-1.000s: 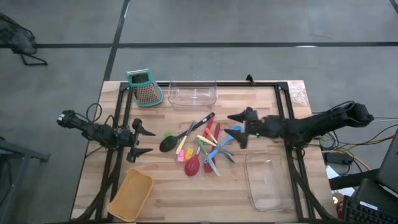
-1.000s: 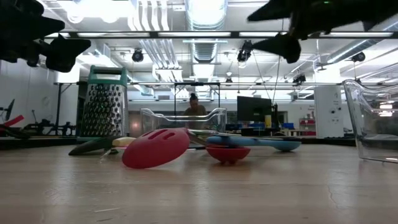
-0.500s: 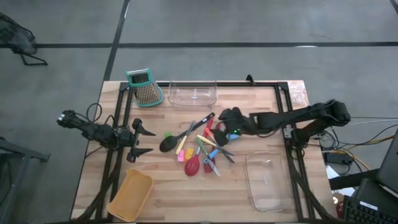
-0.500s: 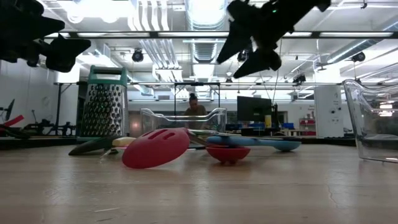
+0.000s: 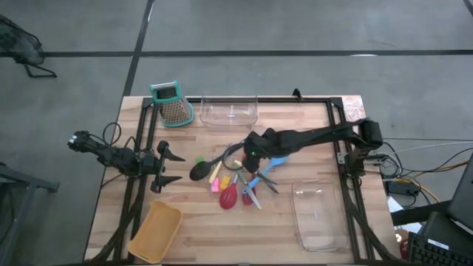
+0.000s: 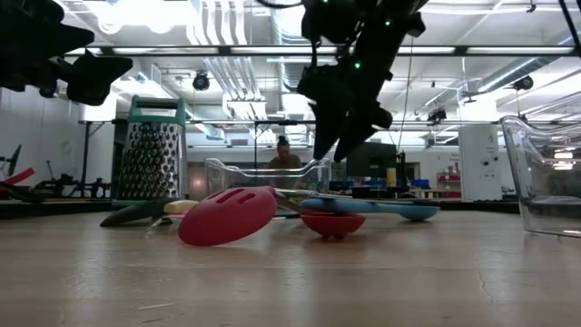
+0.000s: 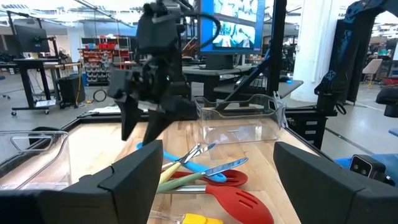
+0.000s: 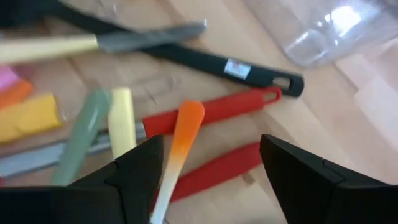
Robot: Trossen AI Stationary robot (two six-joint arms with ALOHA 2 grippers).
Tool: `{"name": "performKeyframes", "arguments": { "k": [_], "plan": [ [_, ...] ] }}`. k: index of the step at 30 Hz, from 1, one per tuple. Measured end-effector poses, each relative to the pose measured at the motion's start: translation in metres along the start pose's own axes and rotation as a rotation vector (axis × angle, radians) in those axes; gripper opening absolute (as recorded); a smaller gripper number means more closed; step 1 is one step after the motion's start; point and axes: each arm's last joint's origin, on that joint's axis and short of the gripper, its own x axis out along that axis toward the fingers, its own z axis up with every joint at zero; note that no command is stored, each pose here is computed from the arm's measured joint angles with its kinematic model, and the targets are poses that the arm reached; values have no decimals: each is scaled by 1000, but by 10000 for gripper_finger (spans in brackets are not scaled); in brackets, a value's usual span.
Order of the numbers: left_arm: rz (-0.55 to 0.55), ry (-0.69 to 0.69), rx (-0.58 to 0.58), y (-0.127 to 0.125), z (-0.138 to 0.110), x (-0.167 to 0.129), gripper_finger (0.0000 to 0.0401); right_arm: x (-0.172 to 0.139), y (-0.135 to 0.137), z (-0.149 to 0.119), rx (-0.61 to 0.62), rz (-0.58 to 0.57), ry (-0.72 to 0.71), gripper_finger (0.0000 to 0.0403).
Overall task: Pick & Place Kitchen Items
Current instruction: Put the orange knife into the bottom transparent bin
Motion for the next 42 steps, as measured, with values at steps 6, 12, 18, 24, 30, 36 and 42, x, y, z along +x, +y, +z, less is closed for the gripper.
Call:
{"name": "performKeyframes", "arguments": {
  "k": [6,12,18,24,30,36,42],
  "plan": [
    [0,-1,-1,0,0,0,312,14,5,-5,1,25,97,236],
    [0,0,0,0,0,0,312,19,4,-11,22,24,123,232],
    [0,-1,0,0,0,0,312,21,7,-8,34,43,96,241],
    [0,0,0,0,0,0,312,36,11,-11,36,46,105,235],
    [0,0,0,0,0,0,312,52,13,-18,26,27,150,214],
    [0,0,0,0,0,0,312,54,14,-19,28,28,159,190],
    [0,0,0,0,0,0,312,54,14,-19,30,35,163,148]
  ]
}}
